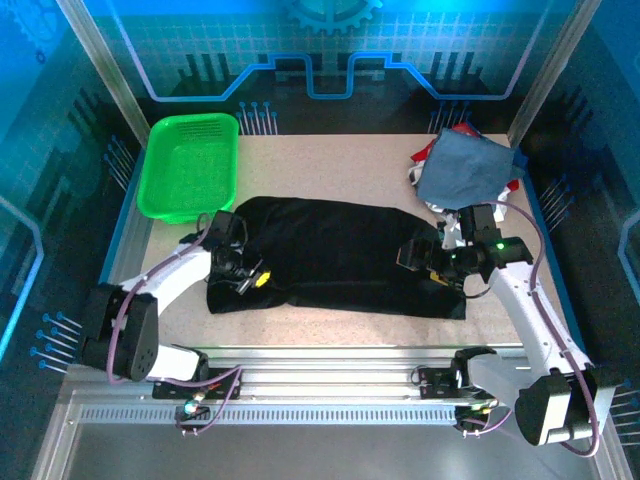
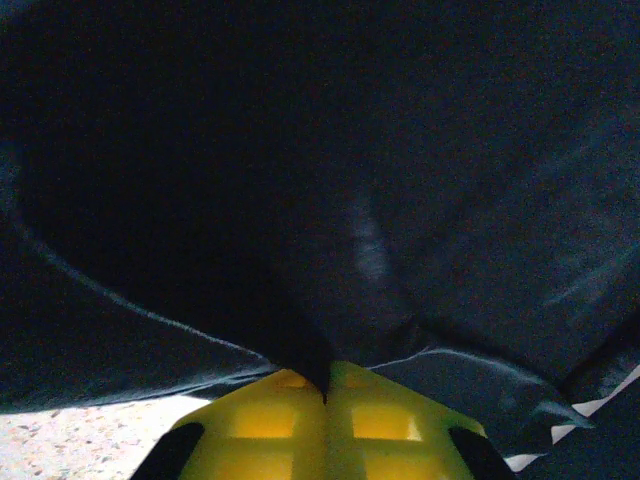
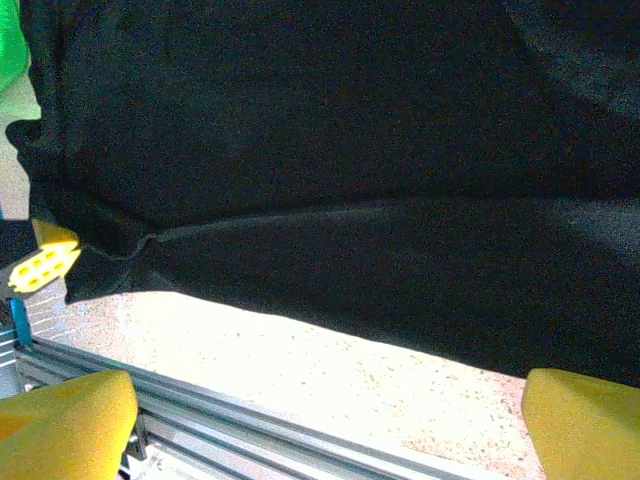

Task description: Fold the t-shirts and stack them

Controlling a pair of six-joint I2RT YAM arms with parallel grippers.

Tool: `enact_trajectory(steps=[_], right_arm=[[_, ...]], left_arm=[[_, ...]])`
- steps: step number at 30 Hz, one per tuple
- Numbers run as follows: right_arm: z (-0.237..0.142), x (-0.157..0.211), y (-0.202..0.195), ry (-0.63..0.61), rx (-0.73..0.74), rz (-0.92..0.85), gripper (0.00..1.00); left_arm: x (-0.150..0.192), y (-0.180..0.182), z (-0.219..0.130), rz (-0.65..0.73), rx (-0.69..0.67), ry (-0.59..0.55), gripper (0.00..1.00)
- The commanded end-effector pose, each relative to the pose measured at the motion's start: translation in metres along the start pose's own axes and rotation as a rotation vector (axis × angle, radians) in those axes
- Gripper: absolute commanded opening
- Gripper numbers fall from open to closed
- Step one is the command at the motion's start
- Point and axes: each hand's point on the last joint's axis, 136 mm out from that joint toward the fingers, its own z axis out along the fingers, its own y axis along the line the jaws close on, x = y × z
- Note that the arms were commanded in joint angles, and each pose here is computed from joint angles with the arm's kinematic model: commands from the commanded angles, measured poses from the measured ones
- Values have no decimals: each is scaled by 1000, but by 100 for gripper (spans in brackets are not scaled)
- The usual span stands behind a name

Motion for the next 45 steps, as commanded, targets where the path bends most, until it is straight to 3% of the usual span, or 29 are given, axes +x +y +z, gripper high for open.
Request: enact_trajectory(steps=[1,13,24,27,30,31,36,39,43,45], right_arm=[[6,4,3,25,-18,-10,100],[13,3,2,39,-27,-5,100],[25,11,-8,74,-14,24,100],[28,13,-11,83,-3,32,100],[31,16,-19,94,30,51,100],[31,17,-25,99,66,63,100],[39,15,-60,104,250,101,100],[53,5,-67,93,284,122,93],[79,-5,-64,135,333,77,74],[90,-9,-61,150,358,55,68]], left_arm=[[-9,-14,2,107,-35,8,0],[-35,-57,26,409,-165,88,0],[-48,-63,51,476,-216,112,2],[-56,-66,46,477,-228,56,17],[-63,-86,19,483,-167,-71,56],[-62,-91,7,474,-147,-100,62],[-33,-105,-43,446,-25,-173,76],[-18,-78,-36,403,-28,-139,72],[-16,-33,-11,363,-97,-120,45],[-22,-13,0,332,-136,-127,38]])
